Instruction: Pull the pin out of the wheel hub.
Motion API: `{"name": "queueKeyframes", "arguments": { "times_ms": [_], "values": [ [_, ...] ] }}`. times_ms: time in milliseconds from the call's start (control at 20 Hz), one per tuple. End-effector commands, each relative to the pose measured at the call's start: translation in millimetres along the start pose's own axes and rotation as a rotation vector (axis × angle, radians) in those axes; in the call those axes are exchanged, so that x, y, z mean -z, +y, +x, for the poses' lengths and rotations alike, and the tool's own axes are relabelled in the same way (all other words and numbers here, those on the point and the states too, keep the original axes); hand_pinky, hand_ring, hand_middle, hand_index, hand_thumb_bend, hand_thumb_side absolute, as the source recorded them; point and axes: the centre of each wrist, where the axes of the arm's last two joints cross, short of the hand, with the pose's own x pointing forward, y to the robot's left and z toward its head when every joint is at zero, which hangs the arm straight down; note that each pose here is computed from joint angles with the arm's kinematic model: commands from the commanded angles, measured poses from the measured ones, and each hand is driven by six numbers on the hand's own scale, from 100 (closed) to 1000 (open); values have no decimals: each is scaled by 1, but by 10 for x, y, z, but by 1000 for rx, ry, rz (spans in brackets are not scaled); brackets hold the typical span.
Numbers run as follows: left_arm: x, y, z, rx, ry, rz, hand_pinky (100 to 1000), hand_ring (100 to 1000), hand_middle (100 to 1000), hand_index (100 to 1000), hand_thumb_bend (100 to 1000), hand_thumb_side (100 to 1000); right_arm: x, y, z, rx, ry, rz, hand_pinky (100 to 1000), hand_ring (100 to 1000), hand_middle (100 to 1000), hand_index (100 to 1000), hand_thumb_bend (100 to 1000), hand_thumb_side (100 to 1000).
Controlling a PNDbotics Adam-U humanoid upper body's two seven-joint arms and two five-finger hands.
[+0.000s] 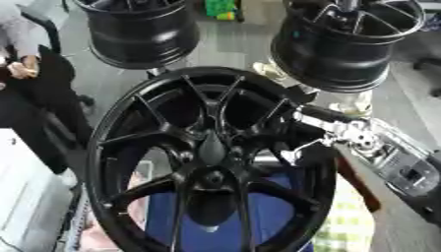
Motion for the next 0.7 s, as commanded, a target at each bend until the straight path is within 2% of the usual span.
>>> {"name": "queueKeyframes", "arguments": {
  "times_ms": [50,250,350,400,450,500,550,600,700],
  "values": [
    [-123,151,5,27,-33,39,749,456,219,401,275,100,-41,-86,2,-17,3,-15,806,695,612,710,100,186],
    [-101,95,-22,29,-44,16,750,459,225,410,268,100,-38,-94,21,-17,-3,-18,806,694,612,710,100,187],
    [-84,71,-48,30,-37,4,760,495,282,473,262,100,-40,-100,25,-17,-5,-21,806,694,612,710,100,187],
    [-81,63,-55,35,-36,-1,832,711,550,724,259,100,-40,-100,25,-16,-4,-21,806,694,612,710,100,187],
    [-82,58,-57,47,-39,-3,844,742,587,756,274,100,-41,-100,24,-16,-4,-20,806,694,612,710,100,187],
    [-83,59,-61,62,-40,1,931,924,849,940,376,379,-40,-99,24,-16,-4,-20,805,694,612,710,100,190],
    [-82,64,-73,74,-34,12,937,936,864,952,380,385,-40,-97,25,-14,-5,-20,805,694,612,710,100,190],
    [-82,80,-92,85,-20,30,953,979,926,1000,428,451,-39,-97,27,-13,-6,-20,805,694,612,710,100,192],
    [-69,80,-109,103,-1,69,940,970,916,1000,430,487,-35,-97,35,-13,-9,-20,805,694,612,710,100,192]
  ]
}}
